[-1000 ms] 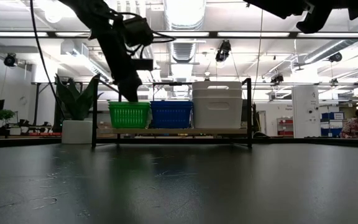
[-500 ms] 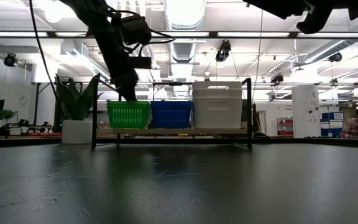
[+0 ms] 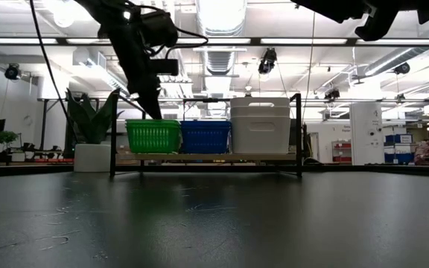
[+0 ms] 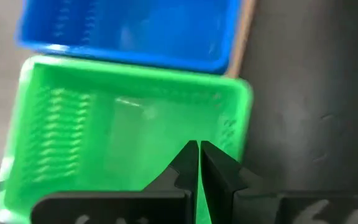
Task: Stack baskets on shelf by color
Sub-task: Stack the green bin on top of the stacked green bins on the shelf
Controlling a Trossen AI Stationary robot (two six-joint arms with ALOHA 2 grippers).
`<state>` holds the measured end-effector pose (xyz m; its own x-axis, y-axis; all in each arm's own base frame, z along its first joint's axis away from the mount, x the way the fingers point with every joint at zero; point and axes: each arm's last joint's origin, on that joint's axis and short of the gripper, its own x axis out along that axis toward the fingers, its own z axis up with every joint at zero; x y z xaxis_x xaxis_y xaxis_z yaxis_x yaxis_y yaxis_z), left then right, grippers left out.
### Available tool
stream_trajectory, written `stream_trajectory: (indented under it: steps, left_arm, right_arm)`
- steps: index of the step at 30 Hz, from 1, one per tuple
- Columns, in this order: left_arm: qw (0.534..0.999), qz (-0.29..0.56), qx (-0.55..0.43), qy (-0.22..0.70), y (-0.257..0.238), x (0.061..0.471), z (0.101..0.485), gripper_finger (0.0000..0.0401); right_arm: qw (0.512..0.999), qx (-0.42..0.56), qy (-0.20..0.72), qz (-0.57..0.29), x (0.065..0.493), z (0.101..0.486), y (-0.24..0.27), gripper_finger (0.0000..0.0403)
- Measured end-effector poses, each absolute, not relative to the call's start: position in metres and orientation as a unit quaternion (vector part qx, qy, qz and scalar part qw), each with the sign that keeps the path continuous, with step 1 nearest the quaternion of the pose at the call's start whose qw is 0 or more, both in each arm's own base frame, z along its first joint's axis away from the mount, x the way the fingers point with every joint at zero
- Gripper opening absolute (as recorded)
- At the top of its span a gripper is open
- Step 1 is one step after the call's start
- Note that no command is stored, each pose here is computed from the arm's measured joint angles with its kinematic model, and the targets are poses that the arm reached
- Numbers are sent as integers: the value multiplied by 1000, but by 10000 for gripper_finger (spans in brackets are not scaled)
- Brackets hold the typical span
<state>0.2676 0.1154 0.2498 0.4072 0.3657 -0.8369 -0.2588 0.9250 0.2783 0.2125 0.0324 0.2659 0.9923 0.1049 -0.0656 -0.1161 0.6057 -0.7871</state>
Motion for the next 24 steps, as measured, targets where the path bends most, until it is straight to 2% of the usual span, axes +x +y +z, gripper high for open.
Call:
stream_trajectory:
  steps: [4, 8, 13, 20, 24]
  left_arm:
    - [835, 223, 65, 499, 115, 261, 261, 1]
    - [854, 238, 50, 459, 105, 254, 282, 1]
    - [894, 179, 41, 408, 70, 248, 302, 1]
    - [885, 128, 18, 447, 28, 250, 268, 0]
    - [853, 178, 18, 490, 28, 250, 237, 0]
  right_arm:
    - [896, -440, 7, 62, 213, 266, 32, 12]
    - [896, -440, 8, 62, 213, 266, 32, 12]
    - [896, -440, 12, 64, 212, 265, 32, 12]
    - [895, -442, 13, 64, 212, 265, 32, 12]
    - [895, -442, 13, 64, 212, 265, 32, 12]
